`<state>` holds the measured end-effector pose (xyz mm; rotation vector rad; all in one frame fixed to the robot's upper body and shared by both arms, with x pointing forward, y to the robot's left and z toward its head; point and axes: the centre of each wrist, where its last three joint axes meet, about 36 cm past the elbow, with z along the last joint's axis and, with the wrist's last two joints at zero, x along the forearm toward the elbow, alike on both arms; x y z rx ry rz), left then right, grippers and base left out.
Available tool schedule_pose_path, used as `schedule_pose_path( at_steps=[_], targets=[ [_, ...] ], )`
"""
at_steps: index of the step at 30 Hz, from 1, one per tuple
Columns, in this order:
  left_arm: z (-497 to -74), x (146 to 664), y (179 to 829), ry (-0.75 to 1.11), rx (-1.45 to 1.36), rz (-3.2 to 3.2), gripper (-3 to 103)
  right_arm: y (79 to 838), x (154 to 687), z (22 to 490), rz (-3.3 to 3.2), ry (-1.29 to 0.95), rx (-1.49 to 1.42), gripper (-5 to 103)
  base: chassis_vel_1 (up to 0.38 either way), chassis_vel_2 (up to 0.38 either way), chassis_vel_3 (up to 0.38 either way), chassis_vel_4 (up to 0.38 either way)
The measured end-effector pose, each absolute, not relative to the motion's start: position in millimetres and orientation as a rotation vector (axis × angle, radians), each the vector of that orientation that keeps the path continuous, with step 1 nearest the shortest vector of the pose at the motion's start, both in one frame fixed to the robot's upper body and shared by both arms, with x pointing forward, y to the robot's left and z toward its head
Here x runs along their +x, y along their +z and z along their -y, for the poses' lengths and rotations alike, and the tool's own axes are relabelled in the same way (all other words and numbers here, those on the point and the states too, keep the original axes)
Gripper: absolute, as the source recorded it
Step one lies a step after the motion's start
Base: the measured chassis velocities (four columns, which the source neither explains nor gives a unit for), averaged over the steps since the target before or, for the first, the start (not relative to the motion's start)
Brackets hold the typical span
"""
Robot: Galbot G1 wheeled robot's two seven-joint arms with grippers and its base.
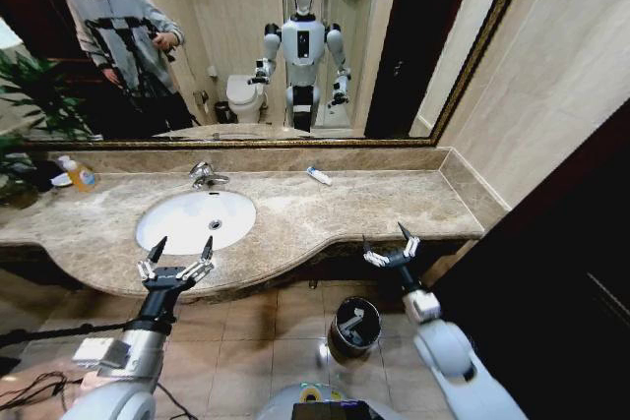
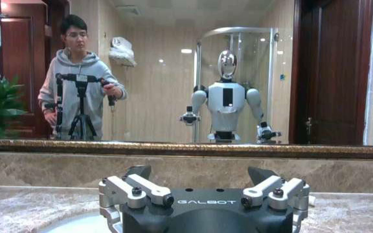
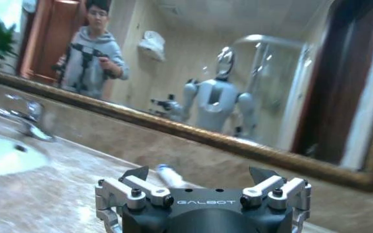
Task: Pick up the trash from the sink and place it in the trash bin.
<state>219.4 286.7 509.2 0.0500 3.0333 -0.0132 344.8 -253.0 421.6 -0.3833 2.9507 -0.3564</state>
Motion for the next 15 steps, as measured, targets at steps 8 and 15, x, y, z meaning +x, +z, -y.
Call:
schedule_pose_path(
  at_steps=[8,15],
  targets=[
    [-287,219,509,-0.013,0.05,-3.033,100,447,448,253,-3.026,-0.186,-0.585,100,0.0,0.0,0.0,0.0],
    [-287,219,509,-0.013,0.05,-3.033,100,454,533,266,-3.099,-0.219,-0.675,100,0.0,0.0,0.0,0.0]
  ],
)
